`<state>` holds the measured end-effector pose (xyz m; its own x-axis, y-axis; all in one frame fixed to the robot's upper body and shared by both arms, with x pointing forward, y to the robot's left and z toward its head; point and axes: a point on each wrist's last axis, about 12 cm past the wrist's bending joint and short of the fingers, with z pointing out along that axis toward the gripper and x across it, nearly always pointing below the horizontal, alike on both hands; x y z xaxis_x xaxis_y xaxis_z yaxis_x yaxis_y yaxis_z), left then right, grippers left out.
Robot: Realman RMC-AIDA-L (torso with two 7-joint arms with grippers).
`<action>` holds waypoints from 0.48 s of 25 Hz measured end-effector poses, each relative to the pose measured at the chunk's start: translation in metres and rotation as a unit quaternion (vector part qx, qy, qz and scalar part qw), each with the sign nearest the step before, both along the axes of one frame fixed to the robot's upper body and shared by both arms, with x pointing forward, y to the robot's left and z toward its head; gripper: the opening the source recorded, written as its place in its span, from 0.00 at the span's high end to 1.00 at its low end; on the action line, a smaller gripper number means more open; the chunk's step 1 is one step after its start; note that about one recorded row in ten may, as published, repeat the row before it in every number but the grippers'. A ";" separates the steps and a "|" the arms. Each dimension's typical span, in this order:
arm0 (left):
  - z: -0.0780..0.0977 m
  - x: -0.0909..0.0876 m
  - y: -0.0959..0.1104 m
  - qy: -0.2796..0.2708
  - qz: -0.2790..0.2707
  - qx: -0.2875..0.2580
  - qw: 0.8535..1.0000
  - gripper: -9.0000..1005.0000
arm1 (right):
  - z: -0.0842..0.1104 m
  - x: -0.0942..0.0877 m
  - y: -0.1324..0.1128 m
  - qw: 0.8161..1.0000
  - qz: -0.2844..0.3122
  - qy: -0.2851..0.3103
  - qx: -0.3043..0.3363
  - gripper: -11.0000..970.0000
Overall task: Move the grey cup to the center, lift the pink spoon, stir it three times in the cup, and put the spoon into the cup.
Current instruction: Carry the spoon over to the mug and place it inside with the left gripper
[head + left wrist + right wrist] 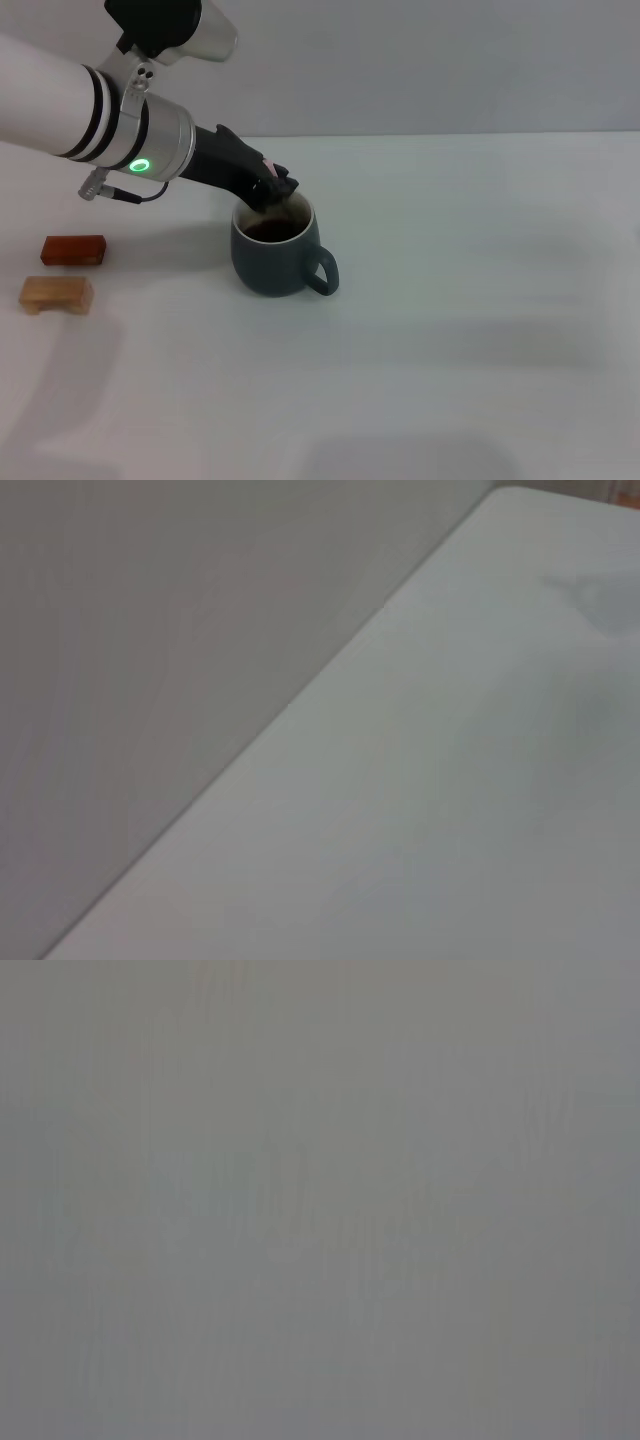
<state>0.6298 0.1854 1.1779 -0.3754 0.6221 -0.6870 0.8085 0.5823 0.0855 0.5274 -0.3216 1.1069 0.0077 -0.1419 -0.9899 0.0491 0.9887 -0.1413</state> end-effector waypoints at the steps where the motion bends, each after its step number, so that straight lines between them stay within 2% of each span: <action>1: 0.000 0.001 0.000 -0.002 0.003 -0.001 1.000 0.85 | 0.000 0.000 0.000 1.000 0.000 0.000 0.000 0.99; 7: -0.001 0.005 0.009 -0.007 0.021 0.013 1.000 0.85 | 0.000 -0.001 0.000 1.000 -0.001 0.001 0.000 0.99; 12: -0.002 0.001 0.015 0.009 0.020 0.024 0.999 0.85 | 0.000 -0.001 0.000 1.000 -0.001 0.001 0.000 0.99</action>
